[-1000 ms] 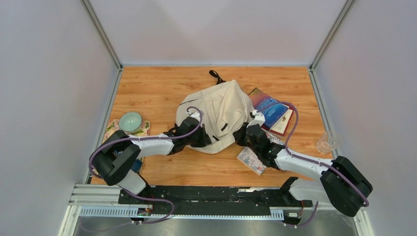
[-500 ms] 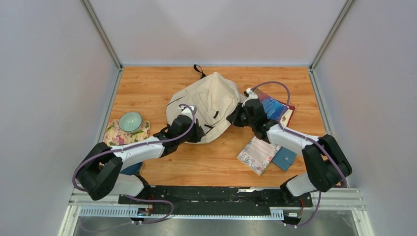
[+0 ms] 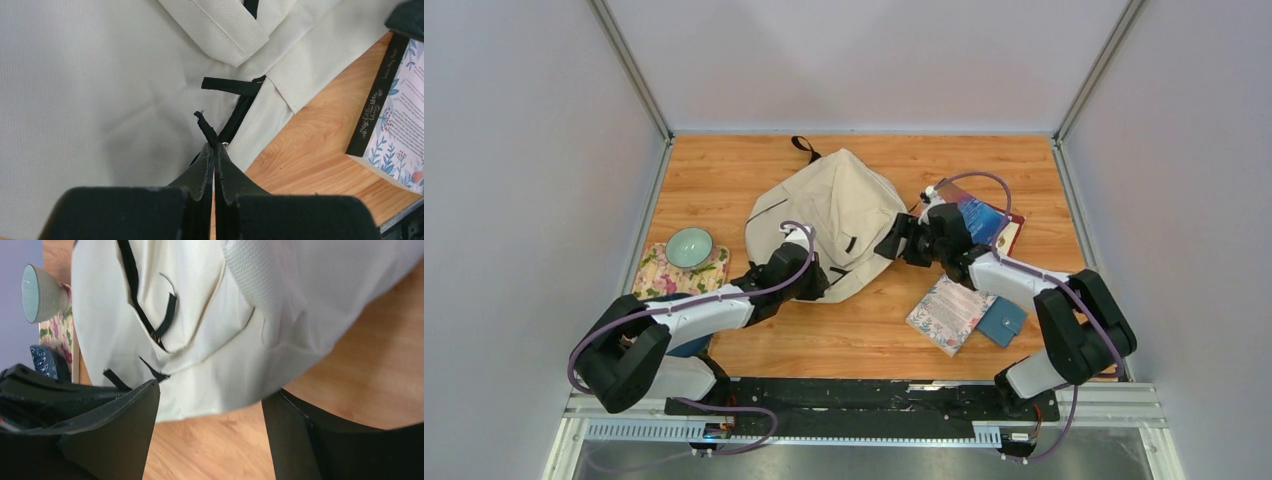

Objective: Pack the student bag
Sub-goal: Unzip the student bag at the center of the board.

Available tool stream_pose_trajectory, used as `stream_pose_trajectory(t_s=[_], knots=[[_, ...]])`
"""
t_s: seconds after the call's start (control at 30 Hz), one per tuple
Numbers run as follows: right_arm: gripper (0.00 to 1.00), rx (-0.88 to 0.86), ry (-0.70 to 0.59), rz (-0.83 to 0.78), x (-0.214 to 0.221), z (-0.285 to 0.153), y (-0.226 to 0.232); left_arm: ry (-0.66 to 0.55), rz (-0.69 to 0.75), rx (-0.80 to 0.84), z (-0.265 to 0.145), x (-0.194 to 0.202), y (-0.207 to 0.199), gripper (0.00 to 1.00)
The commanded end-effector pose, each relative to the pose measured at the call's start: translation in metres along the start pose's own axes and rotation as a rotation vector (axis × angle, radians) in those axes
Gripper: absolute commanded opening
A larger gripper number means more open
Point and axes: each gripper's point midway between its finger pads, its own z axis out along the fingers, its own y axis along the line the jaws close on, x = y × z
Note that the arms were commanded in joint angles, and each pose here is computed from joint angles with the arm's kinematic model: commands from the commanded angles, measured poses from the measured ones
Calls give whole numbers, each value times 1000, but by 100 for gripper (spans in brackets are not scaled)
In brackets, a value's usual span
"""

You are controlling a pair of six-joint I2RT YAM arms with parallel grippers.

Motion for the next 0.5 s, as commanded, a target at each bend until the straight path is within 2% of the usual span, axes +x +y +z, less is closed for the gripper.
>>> stream_pose_trajectory(t_s=[0.0, 0.17, 0.27, 0.37, 0.47], knots=[[78, -47, -28, 83, 8, -26, 12, 14, -50, 28, 0, 6, -4, 0], [77, -58, 20, 175, 48, -42, 26, 14, -55, 75, 0, 4, -14, 0], [72, -59, 22, 233, 70, -44, 42, -1, -55, 93, -2, -2, -18, 0], [69, -151, 21, 272, 76, -40, 71, 15, -41, 153, -6, -1, -29, 0], [66, -118, 30, 291, 77, -27, 71, 16, -28, 193, -11, -1, -36, 0]])
